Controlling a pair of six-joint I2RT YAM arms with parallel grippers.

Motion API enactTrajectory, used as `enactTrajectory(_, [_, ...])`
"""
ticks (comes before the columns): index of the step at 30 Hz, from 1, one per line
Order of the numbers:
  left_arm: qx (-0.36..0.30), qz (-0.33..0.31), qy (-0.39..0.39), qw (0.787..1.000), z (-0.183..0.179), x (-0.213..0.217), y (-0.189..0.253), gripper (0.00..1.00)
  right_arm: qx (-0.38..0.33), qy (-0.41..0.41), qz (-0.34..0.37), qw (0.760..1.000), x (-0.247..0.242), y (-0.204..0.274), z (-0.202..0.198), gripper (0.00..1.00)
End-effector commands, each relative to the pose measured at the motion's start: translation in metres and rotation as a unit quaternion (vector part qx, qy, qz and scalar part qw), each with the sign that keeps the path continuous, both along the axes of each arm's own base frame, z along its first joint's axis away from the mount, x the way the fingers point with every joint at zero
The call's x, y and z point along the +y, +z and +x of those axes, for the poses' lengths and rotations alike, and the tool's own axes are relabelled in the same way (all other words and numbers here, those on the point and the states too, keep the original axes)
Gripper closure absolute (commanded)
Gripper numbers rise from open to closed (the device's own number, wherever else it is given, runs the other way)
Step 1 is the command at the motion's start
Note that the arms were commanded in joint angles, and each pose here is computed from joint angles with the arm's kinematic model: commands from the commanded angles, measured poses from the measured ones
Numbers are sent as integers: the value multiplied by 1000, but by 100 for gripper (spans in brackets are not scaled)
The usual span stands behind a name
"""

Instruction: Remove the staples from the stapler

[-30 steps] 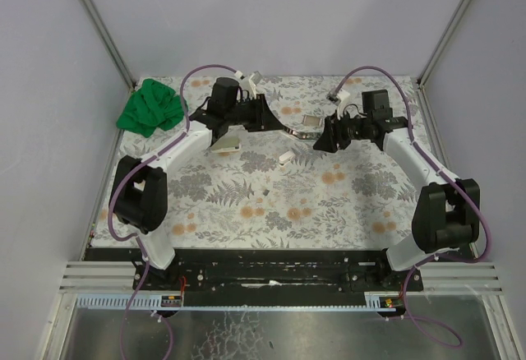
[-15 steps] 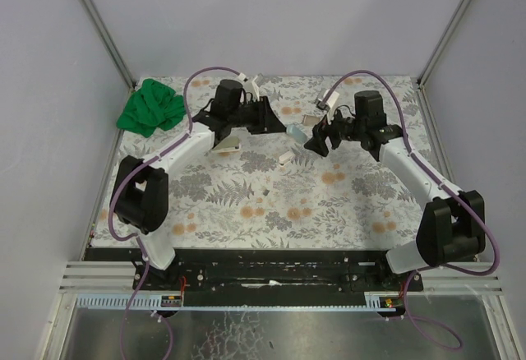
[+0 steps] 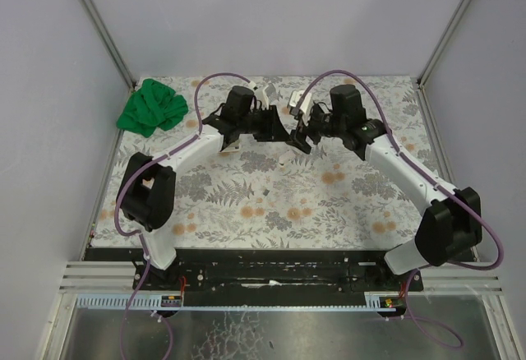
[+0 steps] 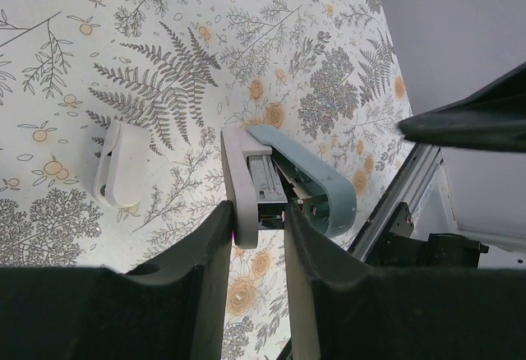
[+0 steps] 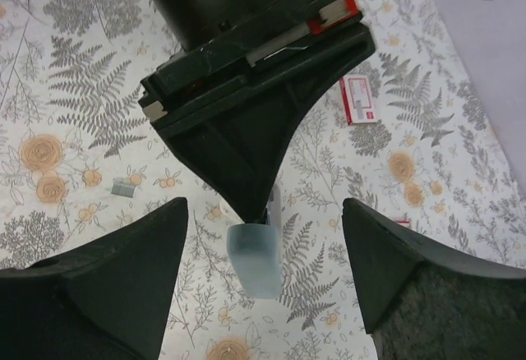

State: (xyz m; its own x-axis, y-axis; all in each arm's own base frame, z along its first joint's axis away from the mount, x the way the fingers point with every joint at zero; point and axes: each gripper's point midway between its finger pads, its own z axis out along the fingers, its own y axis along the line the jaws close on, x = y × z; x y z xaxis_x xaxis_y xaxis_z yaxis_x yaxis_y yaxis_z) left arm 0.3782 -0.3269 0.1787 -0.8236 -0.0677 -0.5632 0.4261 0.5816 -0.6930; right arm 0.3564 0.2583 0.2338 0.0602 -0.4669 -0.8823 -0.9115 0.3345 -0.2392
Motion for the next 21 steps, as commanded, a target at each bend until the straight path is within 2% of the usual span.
enactTrajectory(1, [-26, -8, -8, 1000, 4, -4, 13, 100, -16, 6, -40, 999, 1, -10, 2, 19])
enactTrajectory(7, [-21, -11, -13, 1000, 3, -6, 10, 100, -9, 5, -72, 997, 2, -31, 4, 26])
enactTrajectory(12, [-25, -10, -18, 999, 1, -7, 12, 100, 2, 3, -99, 995, 0, -42, 6, 37])
enactTrajectory(18, [-23, -10, -22, 999, 1, -6, 9, 100, -7, 2, -94, 996, -1, -39, 5, 66])
enactTrajectory(20, [-20, -9, -22, 1000, 1, -5, 7, 100, -17, 2, -86, 996, -1, -32, 3, 79])
enactTrajectory(21, [-18, -11, -22, 1000, 3, -4, 7, 100, -24, 0, -83, 996, -3, -28, 2, 89])
